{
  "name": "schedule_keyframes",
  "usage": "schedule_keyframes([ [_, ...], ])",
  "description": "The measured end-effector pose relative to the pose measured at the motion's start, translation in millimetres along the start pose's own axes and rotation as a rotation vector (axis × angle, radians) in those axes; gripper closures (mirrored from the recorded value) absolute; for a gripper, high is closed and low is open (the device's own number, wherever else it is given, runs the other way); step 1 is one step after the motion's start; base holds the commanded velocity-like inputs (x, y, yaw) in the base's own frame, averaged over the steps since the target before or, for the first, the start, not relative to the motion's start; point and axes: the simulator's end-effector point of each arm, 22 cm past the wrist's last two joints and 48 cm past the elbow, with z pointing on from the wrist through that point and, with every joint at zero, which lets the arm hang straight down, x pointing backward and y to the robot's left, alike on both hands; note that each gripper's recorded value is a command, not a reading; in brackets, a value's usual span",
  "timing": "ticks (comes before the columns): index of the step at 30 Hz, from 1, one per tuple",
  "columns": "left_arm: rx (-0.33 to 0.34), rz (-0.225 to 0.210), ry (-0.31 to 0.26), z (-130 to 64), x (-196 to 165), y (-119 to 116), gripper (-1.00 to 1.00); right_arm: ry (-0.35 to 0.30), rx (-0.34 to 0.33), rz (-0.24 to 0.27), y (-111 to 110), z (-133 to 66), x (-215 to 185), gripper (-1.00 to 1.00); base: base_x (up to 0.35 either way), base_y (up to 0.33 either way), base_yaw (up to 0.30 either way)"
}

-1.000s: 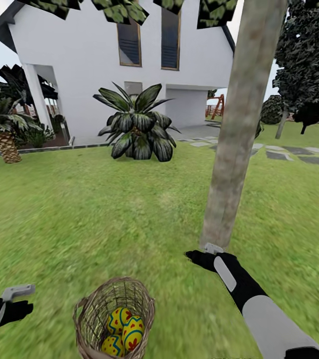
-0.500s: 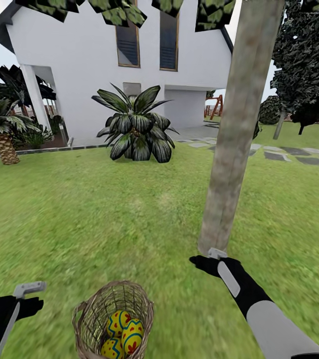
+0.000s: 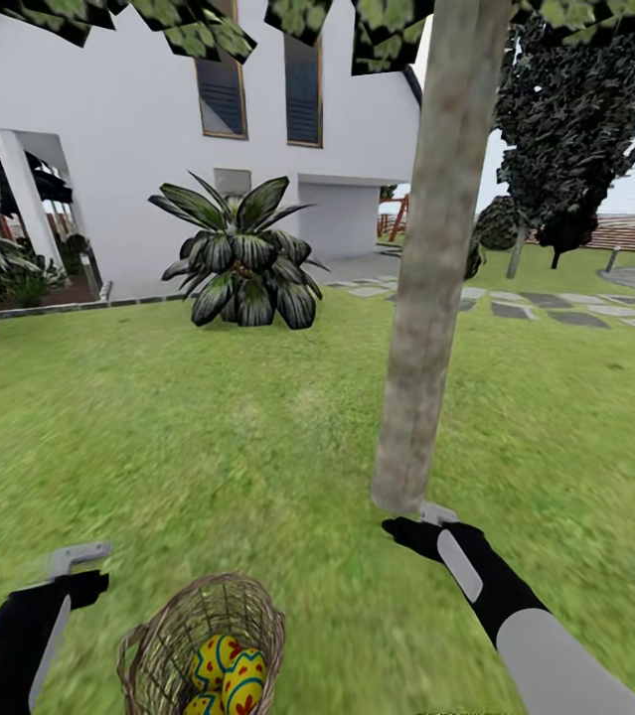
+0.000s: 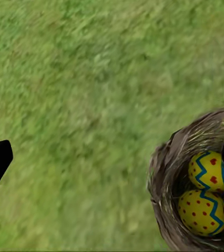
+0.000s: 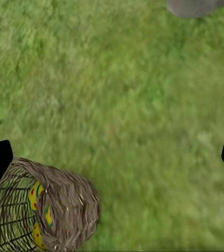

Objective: Take the three Easter eggs out of the wicker basket on the lawn in the garden, then place them on the lawn next to a single tree (choose any tree) so that all three eggs are next to the same tree and none are left in the basket.

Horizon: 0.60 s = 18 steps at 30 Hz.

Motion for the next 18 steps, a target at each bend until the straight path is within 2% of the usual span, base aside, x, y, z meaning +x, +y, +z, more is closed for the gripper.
schedule_keyframes([
  [4, 0.019, -0.010, -0.030, -7.2, -9, -13, -1.00, -0.013, 0.004, 0.007, -3, -4.3, 3, -1.00, 0.000, 0.000, -0.244],
  [7, 0.028, -0.017, -0.047, -12.0, -15, -18, -1.00, -0.017, 0.005, 0.010, -3, -7.8, 4, -1.00, 0.000, 0.000, -0.113],
  [12, 0.047, -0.026, -0.051, -18.7, -20, -26, -1.00, -0.021, 0.004, 0.009, -1, -13.9, 1, -1.00, 0.000, 0.000, -0.037],
  [18, 0.089, -0.045, -0.037, -23.5, -13, -50, -1.00, -0.040, -0.008, 0.008, 6, -18.6, -8, -1.00, 0.000, 0.000, -0.008],
])
